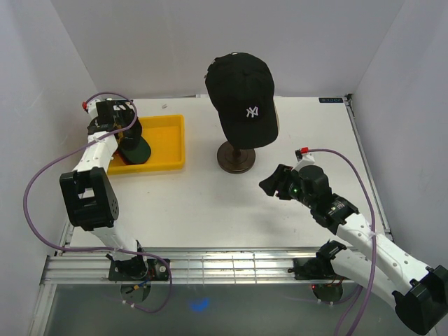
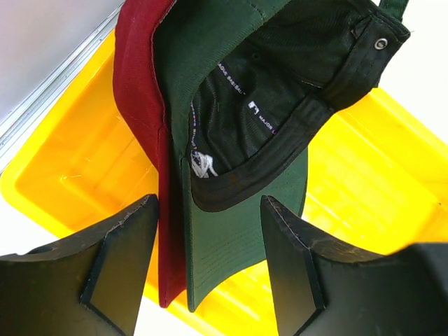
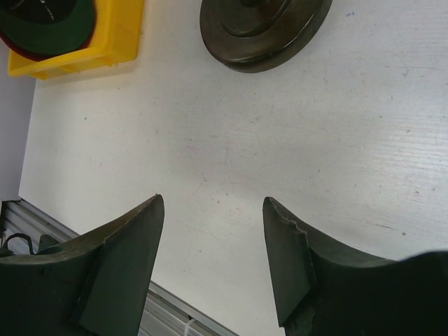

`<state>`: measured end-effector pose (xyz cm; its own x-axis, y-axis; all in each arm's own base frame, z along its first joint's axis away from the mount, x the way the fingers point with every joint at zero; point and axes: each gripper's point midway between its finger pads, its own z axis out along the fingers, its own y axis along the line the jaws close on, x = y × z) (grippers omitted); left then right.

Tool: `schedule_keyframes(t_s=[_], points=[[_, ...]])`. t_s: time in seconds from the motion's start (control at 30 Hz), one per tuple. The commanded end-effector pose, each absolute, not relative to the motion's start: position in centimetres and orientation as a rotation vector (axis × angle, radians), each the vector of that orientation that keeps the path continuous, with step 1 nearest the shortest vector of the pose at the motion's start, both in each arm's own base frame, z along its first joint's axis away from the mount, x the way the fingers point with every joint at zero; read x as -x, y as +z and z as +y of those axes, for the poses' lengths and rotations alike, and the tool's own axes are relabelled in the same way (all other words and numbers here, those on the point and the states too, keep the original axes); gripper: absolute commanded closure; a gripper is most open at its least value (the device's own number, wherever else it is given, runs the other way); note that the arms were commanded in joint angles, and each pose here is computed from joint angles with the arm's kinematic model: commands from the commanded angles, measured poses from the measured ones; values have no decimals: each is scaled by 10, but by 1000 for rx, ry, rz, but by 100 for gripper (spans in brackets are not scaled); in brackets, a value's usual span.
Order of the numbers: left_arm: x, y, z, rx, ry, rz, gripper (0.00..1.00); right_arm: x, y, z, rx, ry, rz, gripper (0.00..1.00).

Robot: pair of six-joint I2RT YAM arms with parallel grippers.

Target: Stack the hats

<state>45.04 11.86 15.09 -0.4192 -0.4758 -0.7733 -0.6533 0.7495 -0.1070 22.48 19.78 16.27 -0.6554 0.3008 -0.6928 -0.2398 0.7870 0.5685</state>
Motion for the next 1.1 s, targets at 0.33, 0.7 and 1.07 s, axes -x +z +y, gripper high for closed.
schedule_keyframes(t_s=[0.33, 0.7, 1.07], points=[[-461, 199, 116, 811, 201, 2000, 31, -230, 164, 202, -30, 832, 2107, 36], [-464, 206, 114, 806, 182, 2002, 31, -231, 160, 204, -26, 828, 2121, 36], [-460, 173, 110, 836, 169, 2047, 31, -230, 158, 203, -28, 827, 2123, 36]])
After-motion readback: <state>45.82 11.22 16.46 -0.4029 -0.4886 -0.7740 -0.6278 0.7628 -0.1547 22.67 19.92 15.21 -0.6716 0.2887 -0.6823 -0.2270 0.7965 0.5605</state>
